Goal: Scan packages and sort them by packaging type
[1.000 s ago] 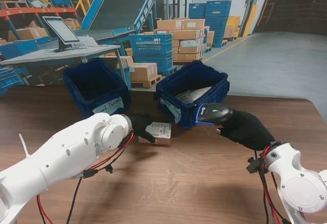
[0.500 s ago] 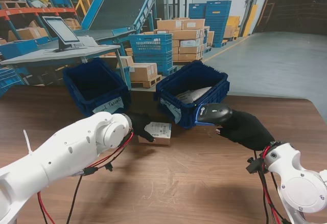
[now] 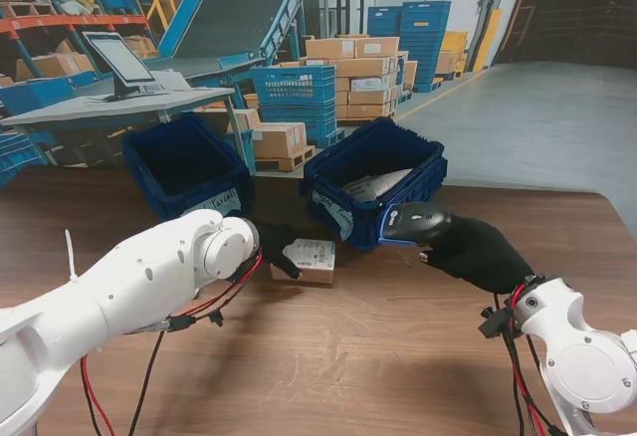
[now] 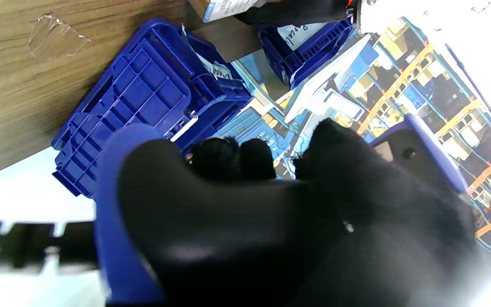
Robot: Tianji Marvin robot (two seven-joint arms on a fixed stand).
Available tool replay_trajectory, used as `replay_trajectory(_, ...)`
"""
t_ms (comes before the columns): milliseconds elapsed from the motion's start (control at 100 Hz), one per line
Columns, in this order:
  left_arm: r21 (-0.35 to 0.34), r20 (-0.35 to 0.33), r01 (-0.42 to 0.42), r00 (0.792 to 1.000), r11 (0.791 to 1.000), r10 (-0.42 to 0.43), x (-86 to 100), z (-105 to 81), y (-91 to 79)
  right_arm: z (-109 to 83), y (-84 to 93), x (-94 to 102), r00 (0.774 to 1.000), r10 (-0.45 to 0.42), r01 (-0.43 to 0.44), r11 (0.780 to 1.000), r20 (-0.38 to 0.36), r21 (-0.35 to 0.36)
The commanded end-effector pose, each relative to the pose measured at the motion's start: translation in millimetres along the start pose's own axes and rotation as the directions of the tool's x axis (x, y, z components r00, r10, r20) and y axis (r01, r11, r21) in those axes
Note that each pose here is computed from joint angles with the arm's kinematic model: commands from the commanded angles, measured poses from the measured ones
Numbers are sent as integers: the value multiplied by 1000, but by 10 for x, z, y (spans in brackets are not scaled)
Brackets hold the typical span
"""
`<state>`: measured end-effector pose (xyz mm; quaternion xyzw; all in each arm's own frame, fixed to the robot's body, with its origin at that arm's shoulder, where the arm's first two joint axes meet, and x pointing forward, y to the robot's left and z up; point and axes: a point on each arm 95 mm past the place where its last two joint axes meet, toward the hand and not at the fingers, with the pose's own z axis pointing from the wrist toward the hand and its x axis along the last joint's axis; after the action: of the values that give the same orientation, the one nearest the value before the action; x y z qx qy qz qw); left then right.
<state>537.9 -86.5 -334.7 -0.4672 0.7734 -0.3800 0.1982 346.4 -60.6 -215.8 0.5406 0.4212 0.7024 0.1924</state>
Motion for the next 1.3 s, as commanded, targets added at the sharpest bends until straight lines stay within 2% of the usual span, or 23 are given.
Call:
replay_trajectory(0,-42,-33,-8,999,999,6,91,21,36,-7,-16,28,1000,1,-1,1000,-4,10)
replay_trajectory(570,2,-69,-85,994,996,85,195,103,206,-22,-9,41,1000,1,-1,1000,2,0)
replay_trajectory(800,25,-77,-68,995,997,70,181,96,241,-12,-26,38,1000,5,-5,1000,-1,-1)
replay_trajectory(990,72,-80,-31,996,997,36,202,-12,191,1,-22,51,1000,2,-2,1000,-2,2)
replay_trajectory(1290,116,-63,-36,997,993,43,226,-314,64,33,-33,116,1000,-4,4,1000,-10,7)
